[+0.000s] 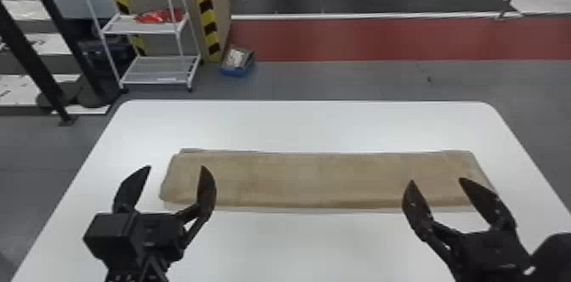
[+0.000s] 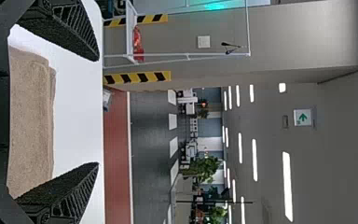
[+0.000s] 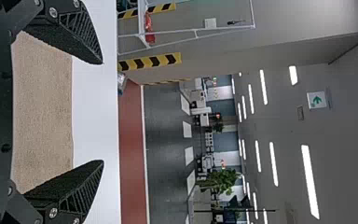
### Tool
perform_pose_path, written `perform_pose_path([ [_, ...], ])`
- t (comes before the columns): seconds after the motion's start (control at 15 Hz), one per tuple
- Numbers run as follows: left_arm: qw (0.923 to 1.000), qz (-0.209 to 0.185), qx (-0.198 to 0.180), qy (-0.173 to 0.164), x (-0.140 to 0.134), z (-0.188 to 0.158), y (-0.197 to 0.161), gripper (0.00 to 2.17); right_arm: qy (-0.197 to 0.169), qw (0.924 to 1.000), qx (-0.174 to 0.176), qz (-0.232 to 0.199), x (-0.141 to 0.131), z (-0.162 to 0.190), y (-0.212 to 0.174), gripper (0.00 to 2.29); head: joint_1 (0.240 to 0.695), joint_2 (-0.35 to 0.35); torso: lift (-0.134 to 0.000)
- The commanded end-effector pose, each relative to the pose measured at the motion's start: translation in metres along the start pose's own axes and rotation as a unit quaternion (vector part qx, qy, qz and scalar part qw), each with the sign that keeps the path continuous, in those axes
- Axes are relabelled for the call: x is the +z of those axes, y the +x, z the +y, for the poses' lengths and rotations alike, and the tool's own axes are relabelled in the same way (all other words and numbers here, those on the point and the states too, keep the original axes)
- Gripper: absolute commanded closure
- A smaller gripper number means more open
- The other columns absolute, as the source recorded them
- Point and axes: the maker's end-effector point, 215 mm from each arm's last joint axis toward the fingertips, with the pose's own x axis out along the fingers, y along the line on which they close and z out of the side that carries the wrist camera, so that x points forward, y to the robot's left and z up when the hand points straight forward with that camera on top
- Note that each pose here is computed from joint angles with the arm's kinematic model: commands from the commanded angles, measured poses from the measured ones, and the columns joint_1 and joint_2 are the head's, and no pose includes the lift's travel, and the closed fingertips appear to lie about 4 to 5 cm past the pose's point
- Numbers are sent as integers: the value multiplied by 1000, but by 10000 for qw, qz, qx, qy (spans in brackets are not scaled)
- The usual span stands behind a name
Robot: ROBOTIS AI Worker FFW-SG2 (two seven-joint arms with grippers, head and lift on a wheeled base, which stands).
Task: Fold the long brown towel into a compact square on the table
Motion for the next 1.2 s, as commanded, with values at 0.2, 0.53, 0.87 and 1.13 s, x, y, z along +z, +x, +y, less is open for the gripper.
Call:
perform_pose_path([
  [0.2,10000,62,36,-17,-3,4,2,76,14,10000,-23,-13,1,-1,0,134,695,43,-57],
  [0.53,9999,80,65,-38,-6,8,4,73,13,10000,-38,17,-1,-3,0,134,695,49,-57],
  [0.87,9996,265,-62,-24,-37,9,35,87,29,9998,-78,196,-21,-10,6,134,695,54,-57],
  [1.13,9931,1147,-190,-119,-98,19,101,90,25,9995,-93,287,-31,-14,5,134,695,49,-57],
])
